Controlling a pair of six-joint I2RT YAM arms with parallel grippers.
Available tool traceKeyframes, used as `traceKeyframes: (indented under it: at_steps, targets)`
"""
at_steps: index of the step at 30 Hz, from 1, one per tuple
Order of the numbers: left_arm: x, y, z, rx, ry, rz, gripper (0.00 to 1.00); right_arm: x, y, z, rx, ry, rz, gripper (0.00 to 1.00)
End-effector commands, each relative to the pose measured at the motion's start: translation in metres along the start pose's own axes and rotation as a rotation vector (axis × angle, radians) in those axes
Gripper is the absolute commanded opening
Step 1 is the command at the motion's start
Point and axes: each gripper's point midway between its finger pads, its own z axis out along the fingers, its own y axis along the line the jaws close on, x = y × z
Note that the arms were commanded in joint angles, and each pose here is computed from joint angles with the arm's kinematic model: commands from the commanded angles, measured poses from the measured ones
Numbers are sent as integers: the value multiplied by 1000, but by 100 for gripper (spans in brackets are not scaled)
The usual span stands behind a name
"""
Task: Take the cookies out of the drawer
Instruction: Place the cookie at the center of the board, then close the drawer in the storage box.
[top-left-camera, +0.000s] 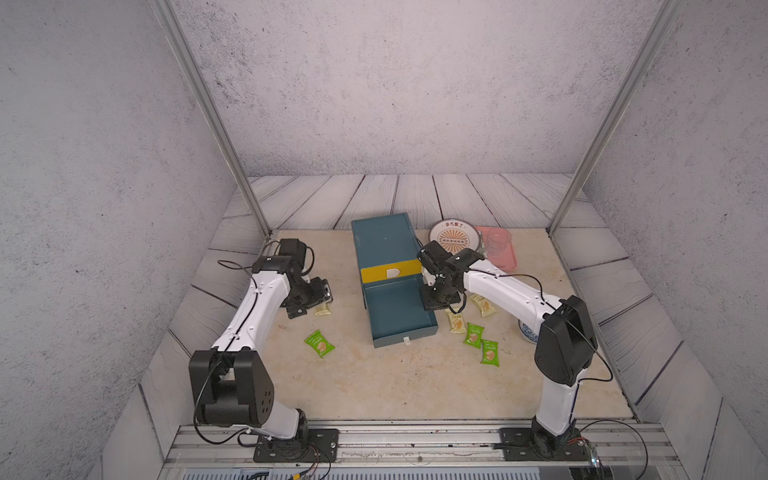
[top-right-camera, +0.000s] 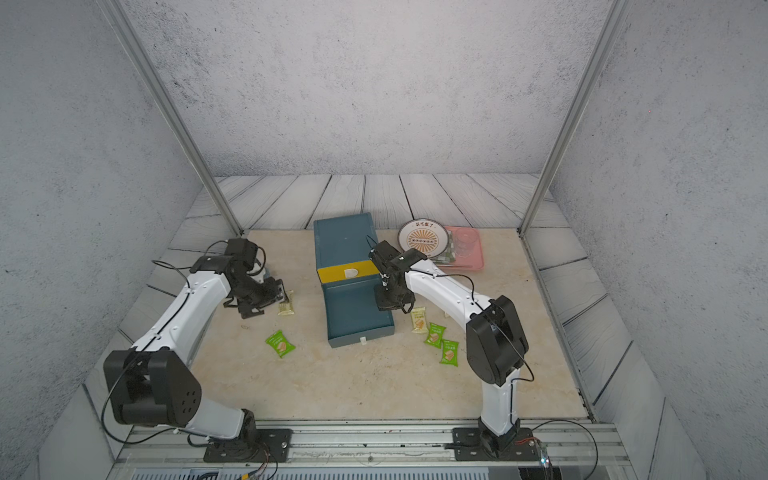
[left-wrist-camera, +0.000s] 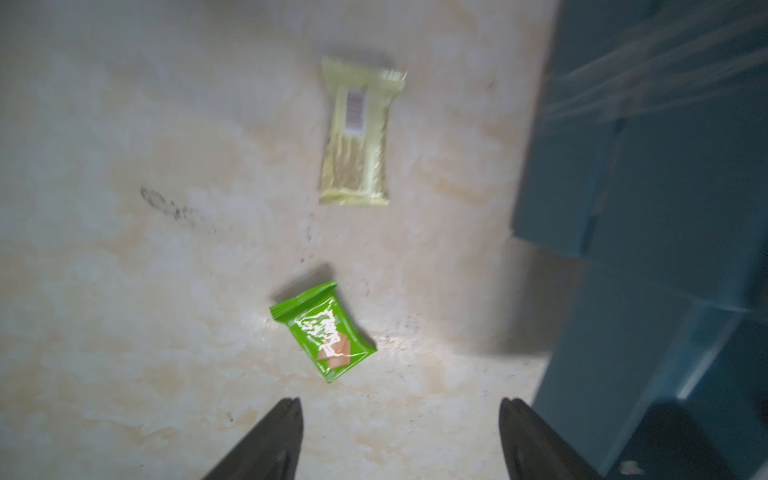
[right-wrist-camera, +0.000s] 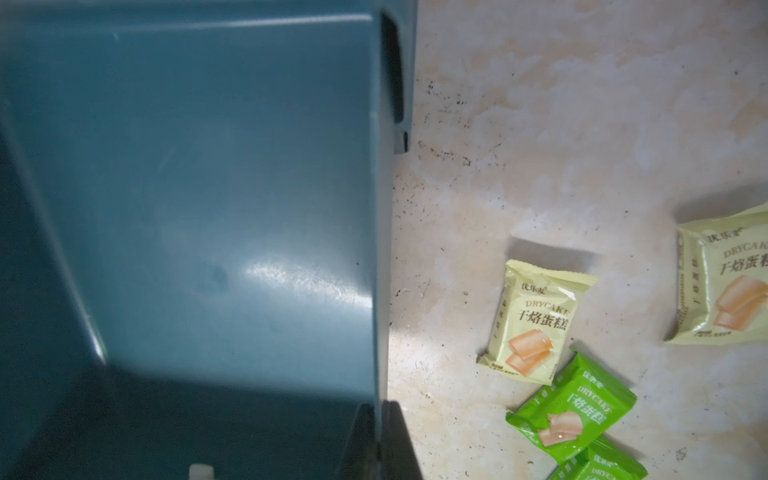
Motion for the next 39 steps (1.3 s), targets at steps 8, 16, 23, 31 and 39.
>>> traceKeyframes:
  at_steps: [8, 16, 23, 31, 39]
  targets:
    - [-106, -117, -69, 352, -281, 14, 82, -16, 7, -6, -12, -51, 24, 0]
    - [-153, -148, -30, 276, -279, 126, 82, -15, 7, -1, -10, -39, 29, 0]
    - [-184, -142, 0, 186, -318, 156, 83, -13, 4, 1, 4, -28, 33, 0]
    - [-202, -175, 28, 343, -318, 197, 85, -13, 0, -1, 16, -46, 58, 0]
    - [-189, -188, 71, 443, -210, 237, 84, -17, 4, -3, 4, -53, 57, 0]
